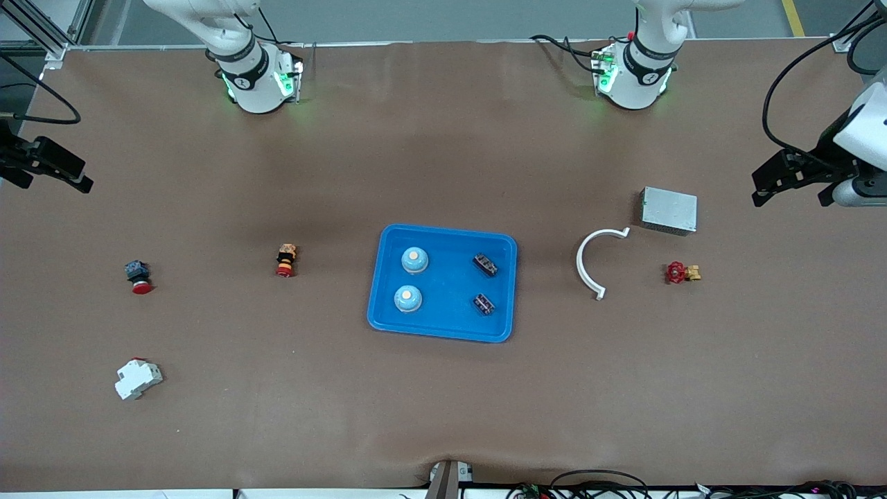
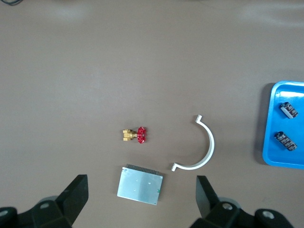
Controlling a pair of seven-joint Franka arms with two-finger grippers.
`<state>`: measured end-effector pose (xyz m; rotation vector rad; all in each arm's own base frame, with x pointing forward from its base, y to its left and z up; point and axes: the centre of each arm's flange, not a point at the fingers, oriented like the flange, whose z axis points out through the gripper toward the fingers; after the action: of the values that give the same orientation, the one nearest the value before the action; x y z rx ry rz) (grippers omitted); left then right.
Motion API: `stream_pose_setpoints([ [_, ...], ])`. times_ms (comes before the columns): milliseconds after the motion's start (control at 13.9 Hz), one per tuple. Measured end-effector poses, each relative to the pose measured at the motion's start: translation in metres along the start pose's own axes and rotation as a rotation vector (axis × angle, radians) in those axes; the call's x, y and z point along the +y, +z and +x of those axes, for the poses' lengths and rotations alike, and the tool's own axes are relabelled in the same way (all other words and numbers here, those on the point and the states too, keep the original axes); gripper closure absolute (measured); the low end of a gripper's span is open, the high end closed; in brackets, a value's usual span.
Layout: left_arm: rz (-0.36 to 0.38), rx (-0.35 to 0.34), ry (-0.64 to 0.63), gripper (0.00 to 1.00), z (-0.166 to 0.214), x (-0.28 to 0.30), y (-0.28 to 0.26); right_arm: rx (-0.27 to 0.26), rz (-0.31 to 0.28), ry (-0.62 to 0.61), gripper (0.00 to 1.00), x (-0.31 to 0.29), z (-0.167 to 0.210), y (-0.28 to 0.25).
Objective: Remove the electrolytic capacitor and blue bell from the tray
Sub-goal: 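Move the right gripper and the left gripper toward the blue tray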
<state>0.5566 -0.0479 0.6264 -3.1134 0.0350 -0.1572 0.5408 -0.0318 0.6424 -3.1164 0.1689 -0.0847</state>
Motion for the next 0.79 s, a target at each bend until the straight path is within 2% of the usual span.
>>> stream_pose_setpoints([
  [216,-0.009,-0.031,-0.015,0.0,-0.012,0.068,-0.004,-0.016,0.002,0.001,0.0,0.0,-0.001,0.008],
  [432,-0.02,-0.021,-0.098,0.0,-0.038,0.161,-0.013,-0.035,0.032,0.018,0.0,-0.004,0.0,0.026],
  [576,-0.027,-0.022,-0.132,0.0,-0.052,0.2,-0.016,-0.039,0.05,0.035,0.0,-0.01,0.001,0.044],
  [792,-0.042,-0.059,-0.176,0.0,-0.058,0.25,0.012,-0.044,0.053,0.089,0.0,-0.05,-0.002,0.07],
])
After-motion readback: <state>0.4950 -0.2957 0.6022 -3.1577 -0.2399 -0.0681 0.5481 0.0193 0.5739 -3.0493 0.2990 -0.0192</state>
